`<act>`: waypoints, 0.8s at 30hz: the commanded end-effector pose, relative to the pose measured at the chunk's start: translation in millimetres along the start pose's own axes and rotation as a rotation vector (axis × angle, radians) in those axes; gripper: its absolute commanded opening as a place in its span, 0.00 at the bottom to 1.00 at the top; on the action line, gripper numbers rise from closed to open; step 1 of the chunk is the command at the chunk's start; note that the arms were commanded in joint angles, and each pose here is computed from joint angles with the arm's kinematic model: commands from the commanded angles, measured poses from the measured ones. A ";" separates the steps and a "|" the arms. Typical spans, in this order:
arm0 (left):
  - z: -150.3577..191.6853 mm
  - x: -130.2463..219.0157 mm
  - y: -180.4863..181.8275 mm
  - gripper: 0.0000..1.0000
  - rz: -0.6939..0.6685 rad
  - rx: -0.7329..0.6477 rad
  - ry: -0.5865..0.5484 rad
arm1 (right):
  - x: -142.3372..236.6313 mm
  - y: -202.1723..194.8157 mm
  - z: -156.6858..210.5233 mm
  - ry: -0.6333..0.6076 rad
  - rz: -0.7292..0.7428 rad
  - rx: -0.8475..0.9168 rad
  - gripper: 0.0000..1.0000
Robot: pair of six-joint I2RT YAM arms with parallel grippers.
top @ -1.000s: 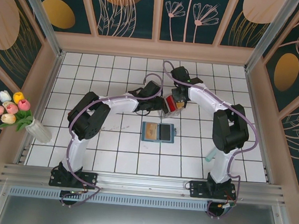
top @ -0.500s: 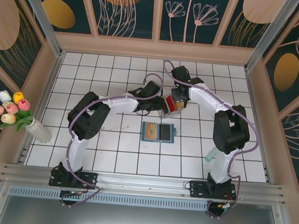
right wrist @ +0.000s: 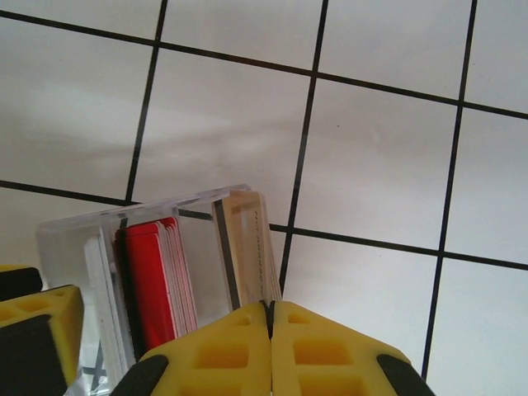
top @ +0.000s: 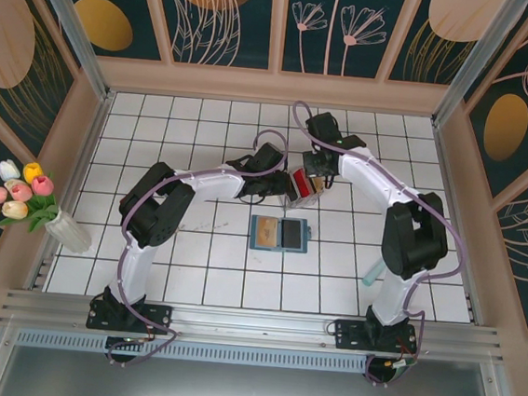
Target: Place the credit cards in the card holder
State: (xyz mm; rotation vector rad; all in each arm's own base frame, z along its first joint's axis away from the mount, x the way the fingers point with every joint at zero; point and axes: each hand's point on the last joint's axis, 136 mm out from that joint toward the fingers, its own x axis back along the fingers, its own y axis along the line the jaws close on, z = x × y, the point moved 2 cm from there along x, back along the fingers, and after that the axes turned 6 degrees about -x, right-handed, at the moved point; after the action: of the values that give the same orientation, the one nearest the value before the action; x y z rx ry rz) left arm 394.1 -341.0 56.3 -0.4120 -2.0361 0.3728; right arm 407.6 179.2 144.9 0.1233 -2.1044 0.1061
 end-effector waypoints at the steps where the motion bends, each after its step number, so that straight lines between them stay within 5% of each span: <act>1: 16.5 5.3 34.5 0.39 -0.131 -0.007 0.065 | 19.4 3.8 -6.5 -0.027 -0.050 -0.050 0.06; 12: 0.4 20.9 13.3 0.46 -0.041 -0.022 0.012 | 47.0 15.0 -10.1 -0.050 -0.161 -0.194 0.02; 24: -10.0 37.6 -0.4 0.54 0.017 -0.011 -0.029 | 51.9 3.0 4.0 -0.040 0.017 -0.498 0.00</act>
State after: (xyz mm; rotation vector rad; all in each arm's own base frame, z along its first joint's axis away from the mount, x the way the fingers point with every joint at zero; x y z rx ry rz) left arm 387.5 -329.5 78.6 -0.4257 -2.0513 0.3706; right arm 385.9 187.5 176.6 -0.0560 -2.0903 -0.3640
